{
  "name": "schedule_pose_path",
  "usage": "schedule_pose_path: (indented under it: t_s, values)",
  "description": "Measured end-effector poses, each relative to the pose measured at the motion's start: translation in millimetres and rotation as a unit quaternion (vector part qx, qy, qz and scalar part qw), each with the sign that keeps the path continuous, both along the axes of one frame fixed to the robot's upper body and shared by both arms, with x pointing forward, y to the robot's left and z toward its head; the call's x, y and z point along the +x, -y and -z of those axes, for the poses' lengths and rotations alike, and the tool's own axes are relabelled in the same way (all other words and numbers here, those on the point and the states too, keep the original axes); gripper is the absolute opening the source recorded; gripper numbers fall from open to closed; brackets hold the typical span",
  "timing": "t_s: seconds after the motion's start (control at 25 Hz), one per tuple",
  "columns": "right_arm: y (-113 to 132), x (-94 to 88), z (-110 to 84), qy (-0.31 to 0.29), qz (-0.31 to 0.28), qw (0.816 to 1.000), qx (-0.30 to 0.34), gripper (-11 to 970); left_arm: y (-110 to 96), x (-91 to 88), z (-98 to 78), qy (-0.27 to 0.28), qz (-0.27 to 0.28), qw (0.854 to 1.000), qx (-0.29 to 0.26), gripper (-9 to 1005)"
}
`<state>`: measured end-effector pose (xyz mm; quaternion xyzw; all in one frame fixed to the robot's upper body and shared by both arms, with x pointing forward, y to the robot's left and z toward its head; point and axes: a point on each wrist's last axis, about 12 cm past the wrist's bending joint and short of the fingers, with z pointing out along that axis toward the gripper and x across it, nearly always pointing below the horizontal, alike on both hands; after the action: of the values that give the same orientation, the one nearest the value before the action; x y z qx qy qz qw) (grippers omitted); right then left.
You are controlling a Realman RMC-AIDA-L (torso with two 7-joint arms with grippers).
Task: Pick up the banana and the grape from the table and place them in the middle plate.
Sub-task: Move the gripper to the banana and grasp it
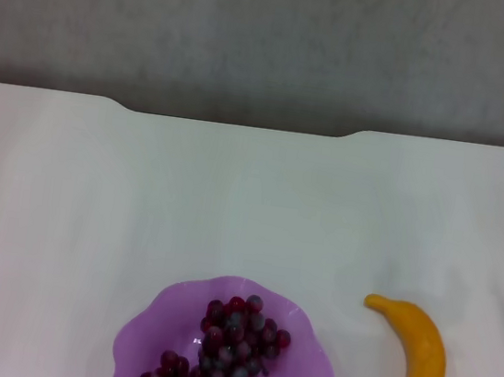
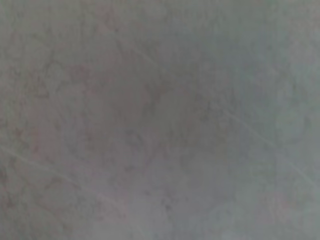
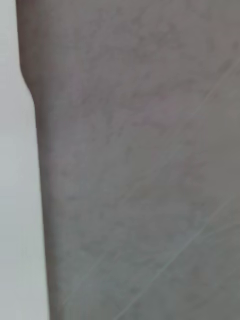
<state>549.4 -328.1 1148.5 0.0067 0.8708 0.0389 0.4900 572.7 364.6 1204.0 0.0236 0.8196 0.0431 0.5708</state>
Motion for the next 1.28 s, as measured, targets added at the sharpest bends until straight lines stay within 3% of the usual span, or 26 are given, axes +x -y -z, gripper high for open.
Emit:
schedule_pose_path:
  t_s: [0.28,0.48,0.64,0.96,1.28]
  values:
    - [12.6,8.6,18.4,-0.071,0.017,0.997,0.016,795,1.2,-1.1,2.8,-0.014,0.004,1.0,0.001,865]
    - [7.6,18.2,27.9,-0.11,0.0,0.994,0.015,794,2.7,1.1,4.2,-0.027,0.002,1.0,0.01,865]
    - [-4.7,21.7,30.4,-0.116,-0.029,0.993,0.019,793,6.3,3.8,3.4,-0.033,0.006,0.999,0.014,865]
    - [-55.1,25.5,42.1,-0.134,-0.123,0.981,0.062,791,11.1,6.4,1.6,-0.04,0.013,0.999,0.022,865]
    - [-72.2,18.5,61.5,-0.189,-0.15,0.967,0.086,789,12.4,6.9,-0.3,-0.045,0.017,0.999,0.025,865]
